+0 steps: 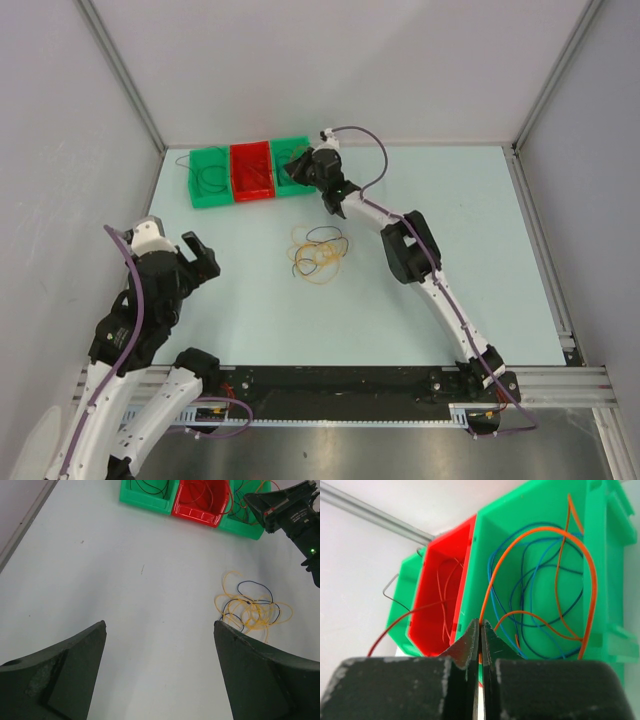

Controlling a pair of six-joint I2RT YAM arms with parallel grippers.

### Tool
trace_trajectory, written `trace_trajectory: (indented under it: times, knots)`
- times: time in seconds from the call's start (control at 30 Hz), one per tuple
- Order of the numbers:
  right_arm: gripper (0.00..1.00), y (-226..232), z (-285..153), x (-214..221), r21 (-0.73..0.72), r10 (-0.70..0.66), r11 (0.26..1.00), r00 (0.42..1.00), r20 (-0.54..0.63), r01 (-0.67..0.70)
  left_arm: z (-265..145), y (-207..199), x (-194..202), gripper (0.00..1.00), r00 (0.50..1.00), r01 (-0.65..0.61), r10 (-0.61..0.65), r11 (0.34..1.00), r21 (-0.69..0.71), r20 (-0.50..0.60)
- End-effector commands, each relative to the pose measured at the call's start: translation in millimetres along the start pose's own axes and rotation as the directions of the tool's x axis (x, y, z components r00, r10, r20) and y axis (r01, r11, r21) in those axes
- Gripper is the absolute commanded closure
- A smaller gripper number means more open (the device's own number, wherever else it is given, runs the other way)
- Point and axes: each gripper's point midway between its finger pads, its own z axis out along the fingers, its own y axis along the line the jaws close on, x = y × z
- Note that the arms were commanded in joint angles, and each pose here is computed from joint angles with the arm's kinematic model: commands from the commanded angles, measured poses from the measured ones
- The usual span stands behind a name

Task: Untangle the cables
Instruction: Place the cable in the bin.

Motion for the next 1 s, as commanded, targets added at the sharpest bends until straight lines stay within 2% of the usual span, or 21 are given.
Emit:
trace_trajectory:
  times: [0.0,0.17,0.37,0.47,0.53,0.97]
  knots:
    - [1.00,37,-3,-15,-0.041,-0.061,0.997,0.998,0.022,0.061,3,-2,-6,0.07,1.000,-0.010,0.010,1.000,0.005,0.021]
    - [1.00,25,-1,-3,0.057,-0.132,0.990,0.991,0.012,0.131,2,-2,-7,0.07,1.000,-0.009,0.009,1.000,0.004,0.022]
    - [0.86,23,-11,0,0.152,-0.250,0.957,0.968,-0.003,0.248,1,-2,-7,0.07,1.000,-0.006,0.006,1.000,0.010,0.026]
    - [0.74,17,-15,3,0.175,-0.250,0.952,0.968,-0.021,0.250,1,-2,-7,0.07,1.000,-0.006,0.006,1.000,0.012,0.026]
    - [0.70,14,-18,4,0.183,-0.245,0.952,0.969,-0.032,0.247,0,-2,-8,0.07,0.999,-0.003,0.003,1.000,0.013,0.032]
    - [0.53,30,-37,-6,0.178,-0.233,0.955,0.971,-0.048,0.238,-1,-1,-9,0.07,0.999,0.001,-0.001,1.000,0.012,0.038]
